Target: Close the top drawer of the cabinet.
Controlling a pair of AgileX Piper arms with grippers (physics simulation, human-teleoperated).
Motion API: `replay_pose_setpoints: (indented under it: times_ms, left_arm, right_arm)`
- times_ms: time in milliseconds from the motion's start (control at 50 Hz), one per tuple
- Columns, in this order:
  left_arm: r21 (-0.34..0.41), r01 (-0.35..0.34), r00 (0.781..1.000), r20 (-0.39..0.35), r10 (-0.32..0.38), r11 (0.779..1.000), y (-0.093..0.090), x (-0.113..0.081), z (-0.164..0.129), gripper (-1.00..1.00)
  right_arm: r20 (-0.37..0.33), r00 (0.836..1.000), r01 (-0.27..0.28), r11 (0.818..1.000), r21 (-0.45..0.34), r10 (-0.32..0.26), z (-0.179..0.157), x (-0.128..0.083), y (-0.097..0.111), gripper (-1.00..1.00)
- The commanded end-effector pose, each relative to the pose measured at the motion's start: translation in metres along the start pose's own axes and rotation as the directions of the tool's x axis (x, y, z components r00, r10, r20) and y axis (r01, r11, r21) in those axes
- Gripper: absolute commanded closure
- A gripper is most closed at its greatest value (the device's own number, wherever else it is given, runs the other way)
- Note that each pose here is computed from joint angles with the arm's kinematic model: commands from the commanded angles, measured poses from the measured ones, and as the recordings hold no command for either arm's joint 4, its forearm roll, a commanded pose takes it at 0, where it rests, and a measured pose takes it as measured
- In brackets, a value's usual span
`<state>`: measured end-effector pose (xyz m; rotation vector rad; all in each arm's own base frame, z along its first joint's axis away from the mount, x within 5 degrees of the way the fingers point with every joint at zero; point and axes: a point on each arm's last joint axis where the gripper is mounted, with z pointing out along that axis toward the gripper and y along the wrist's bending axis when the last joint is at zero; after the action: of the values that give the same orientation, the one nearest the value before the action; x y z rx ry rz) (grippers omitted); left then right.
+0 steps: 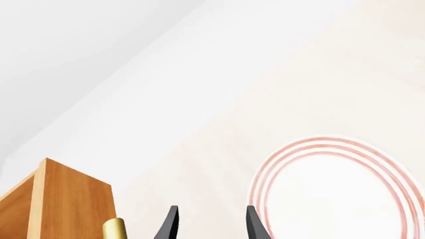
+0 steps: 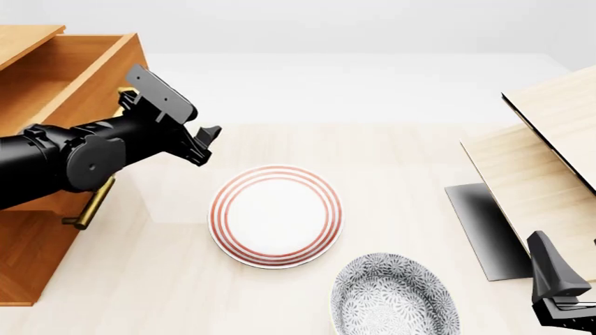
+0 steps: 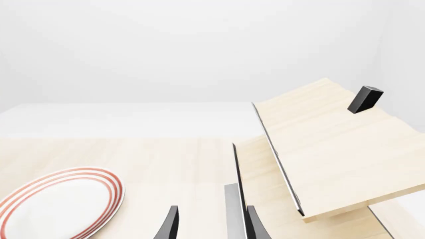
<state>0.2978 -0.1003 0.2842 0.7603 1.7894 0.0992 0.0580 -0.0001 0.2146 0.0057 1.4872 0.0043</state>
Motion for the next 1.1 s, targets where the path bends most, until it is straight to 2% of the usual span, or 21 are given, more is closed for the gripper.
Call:
replay_pose_setpoints:
  times_ms: [20, 440, 820, 1100]
  left_arm:
    - [-0.047, 0.051, 0.998, -0.025, -0.052, 0.998, 0.011, 0.015, -0.007, -1.0]
    - [-0.151, 0.067, 0.994, -0.077, -0.079, 0.986, 0.038, 0.043, -0.013, -1.0]
    - [-0.239, 0.082, 0.99, -0.095, -0.107, 0.968, 0.061, 0.055, -0.028, -1.0]
    - [-0.287, 0.084, 0.988, -0.101, -0.117, 0.954, 0.073, 0.057, -0.042, -1.0]
  right_arm:
    - [0.0, 1.0, 0.0, 1.0, 0.0, 0.0, 0.0, 0.0, 0.0, -1.0]
    - [0.0, 1.0, 0.0, 1.0, 0.0, 0.0, 0.0, 0.0, 0.0, -1.0]
    - [0.0, 1.0, 0.0, 1.0, 0.0, 0.0, 0.0, 0.0, 0.0, -1.0]
    - [0.0, 1.0, 0.0, 1.0, 0.0, 0.0, 0.0, 0.0, 0.0, -1.0]
